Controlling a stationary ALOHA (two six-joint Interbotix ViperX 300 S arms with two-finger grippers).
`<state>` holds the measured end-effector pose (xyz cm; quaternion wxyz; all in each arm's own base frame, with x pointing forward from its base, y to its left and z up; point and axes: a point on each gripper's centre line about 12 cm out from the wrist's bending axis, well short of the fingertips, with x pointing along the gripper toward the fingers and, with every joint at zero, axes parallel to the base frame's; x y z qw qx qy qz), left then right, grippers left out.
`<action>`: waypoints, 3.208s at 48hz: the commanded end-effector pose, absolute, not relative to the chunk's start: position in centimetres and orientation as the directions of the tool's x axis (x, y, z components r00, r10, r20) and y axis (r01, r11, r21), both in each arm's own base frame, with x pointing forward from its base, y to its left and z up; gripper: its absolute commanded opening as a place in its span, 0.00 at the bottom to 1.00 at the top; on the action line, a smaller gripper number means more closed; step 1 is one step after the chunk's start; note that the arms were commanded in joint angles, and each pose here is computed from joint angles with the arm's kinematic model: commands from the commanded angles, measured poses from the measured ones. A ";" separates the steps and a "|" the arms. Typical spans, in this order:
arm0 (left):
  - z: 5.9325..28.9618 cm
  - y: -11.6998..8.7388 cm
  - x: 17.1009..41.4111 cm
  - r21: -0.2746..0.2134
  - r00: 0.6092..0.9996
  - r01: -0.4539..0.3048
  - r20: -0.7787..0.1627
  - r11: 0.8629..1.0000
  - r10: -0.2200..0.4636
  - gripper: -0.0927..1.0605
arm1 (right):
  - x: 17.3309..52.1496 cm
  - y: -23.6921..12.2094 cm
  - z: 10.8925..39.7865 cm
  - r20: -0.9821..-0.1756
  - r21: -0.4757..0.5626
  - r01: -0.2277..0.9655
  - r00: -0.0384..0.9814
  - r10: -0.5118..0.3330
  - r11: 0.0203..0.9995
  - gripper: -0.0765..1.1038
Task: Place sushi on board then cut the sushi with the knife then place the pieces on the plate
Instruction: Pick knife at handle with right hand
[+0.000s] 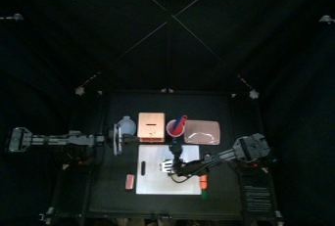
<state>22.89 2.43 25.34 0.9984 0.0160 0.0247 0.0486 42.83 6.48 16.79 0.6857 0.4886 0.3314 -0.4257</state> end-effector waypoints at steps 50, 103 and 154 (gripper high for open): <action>25.8 2.7 23.1 0.021 0.993 -0.110 -0.029 0.994 0.110 0.08 | 29.1 -12.5 32.2 -0.792 0.245 0.651 0.562 -0.239 0.718 0.80; 26.0 4.3 22.8 0.013 0.983 -0.183 -0.020 0.983 0.183 0.08 | 34.3 -23.8 29.2 -0.925 0.310 0.441 0.344 0.161 0.842 0.80; 25.5 4.3 22.6 0.011 0.982 -0.186 -0.032 0.982 0.186 0.08 | 37.2 -20.9 26.4 -0.939 0.338 0.373 0.190 0.285 0.864 0.80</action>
